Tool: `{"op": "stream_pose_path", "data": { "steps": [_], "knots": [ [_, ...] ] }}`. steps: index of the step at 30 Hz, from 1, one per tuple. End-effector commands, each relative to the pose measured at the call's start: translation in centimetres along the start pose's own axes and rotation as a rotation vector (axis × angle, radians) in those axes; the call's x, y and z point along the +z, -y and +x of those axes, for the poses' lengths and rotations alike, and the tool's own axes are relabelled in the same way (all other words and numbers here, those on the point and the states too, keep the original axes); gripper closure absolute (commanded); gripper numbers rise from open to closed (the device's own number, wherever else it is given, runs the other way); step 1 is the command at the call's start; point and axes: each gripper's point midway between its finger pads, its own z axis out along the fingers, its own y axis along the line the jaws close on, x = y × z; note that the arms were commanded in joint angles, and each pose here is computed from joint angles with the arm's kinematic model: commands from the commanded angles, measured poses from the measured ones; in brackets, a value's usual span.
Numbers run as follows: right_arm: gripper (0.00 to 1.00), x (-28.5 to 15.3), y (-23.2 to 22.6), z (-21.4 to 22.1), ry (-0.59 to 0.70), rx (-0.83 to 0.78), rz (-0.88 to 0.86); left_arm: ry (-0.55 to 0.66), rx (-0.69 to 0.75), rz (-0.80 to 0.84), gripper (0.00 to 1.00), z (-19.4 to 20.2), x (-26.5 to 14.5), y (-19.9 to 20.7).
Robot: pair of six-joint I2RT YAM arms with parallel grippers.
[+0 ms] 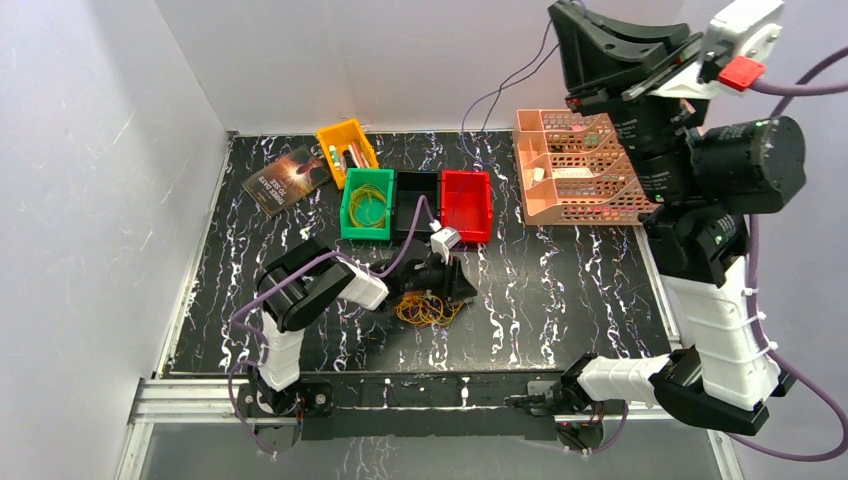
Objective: Untangle the cables
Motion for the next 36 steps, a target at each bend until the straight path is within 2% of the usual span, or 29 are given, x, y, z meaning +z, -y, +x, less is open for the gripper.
{"op": "stream_pose_path", "data": {
  "steps": [1,8,15,18,23,26,28,32,36],
  "knots": [
    [1.0,-0.8,2.1,-5.5,0.137,-0.062,0.084,-0.087,-0.019,-0.054,0.64,3.4,-1.0,-1.4],
    [1.0,-0.6,2.7,-5.1,0.125,-0.1,0.113,-0.107,-0.031,-0.106,0.64,4.8,-2.4,-2.3],
    [1.0,-0.2,3.3,-1.4,0.033,-0.131,0.15,-0.075,-0.055,-0.253,0.61,5.4,-5.4,-3.9],
    [1.0,-0.1,3.5,0.7,-0.024,-0.15,0.168,-0.044,-0.034,-0.28,0.58,4.0,-7.0,-3.2],
    [1.0,-0.3,3.6,4.7,-0.135,-0.171,0.185,-0.001,0.047,-0.375,0.46,0.1,-9.4,-2.4],
    [1.0,-0.4,3.5,6.4,-0.183,-0.173,0.181,0.061,0.091,-0.442,0.3,-3.0,-11.1,-1.9],
    [1.0,-0.4,3.2,7.8,-0.221,-0.173,0.164,0.099,0.12,-0.463,0.24,-4.9,-12.0,-1.4],
    [1.0,0.0,2.4,11.3,-0.305,-0.185,0.127,0.136,0.149,-0.484,0.16,-7.3,-13.3,-0.4],
    [0.99,0.4,1.6,13.8,-0.344,-0.192,0.092,0.134,0.153,-0.494,0.14,-7.6,-13.9,-0.3]
  ]
}}
